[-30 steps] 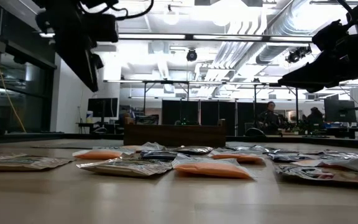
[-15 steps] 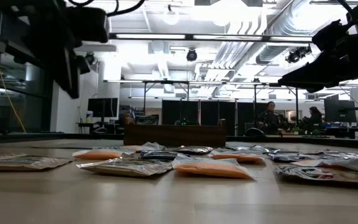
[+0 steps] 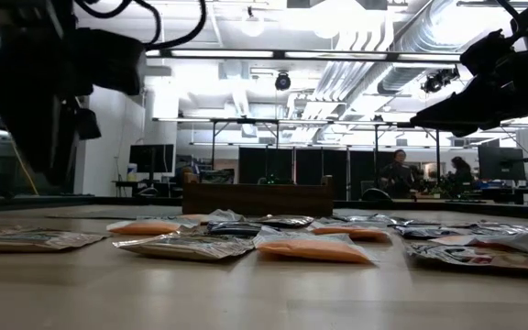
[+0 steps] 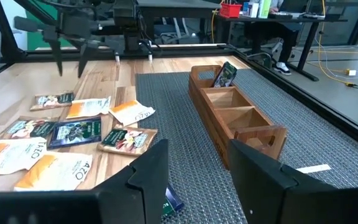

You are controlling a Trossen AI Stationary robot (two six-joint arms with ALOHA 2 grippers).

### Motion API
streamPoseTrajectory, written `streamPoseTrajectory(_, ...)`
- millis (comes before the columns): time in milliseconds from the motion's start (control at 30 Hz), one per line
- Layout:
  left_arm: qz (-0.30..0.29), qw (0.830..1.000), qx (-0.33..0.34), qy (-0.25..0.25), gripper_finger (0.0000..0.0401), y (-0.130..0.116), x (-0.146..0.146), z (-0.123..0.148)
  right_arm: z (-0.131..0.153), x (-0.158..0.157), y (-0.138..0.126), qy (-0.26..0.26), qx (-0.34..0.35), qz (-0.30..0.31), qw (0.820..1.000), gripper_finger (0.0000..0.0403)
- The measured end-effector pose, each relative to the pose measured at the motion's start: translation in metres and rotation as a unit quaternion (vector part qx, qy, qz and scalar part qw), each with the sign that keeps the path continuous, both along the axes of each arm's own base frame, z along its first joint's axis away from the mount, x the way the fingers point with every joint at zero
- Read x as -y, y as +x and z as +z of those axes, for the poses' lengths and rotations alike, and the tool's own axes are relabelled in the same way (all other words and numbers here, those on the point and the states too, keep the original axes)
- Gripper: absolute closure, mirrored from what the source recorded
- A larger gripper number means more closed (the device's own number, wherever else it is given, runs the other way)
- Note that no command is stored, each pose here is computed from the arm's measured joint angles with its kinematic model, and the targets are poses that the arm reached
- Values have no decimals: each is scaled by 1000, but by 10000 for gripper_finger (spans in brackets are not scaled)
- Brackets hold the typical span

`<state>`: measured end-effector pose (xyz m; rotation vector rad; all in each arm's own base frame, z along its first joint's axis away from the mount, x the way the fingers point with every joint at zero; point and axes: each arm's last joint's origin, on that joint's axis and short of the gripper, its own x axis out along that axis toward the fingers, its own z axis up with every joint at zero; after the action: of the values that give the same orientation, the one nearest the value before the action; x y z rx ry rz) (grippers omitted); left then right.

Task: Pick & Place Tea
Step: Put the brown tea bag into the middle section of the wooden organizer

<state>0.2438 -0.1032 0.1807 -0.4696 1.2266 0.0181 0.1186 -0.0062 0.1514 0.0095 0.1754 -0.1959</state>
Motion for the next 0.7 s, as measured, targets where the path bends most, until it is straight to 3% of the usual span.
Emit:
streamPoseTrajectory(533,-11,999,-32,26,247,18,18,-18,0,0,0,0,0,0,1000,241)
streamPoseTrajectory(700,-12,997,-42,57,247,18,20,-27,0,0,0,0,-1,0,1000,242)
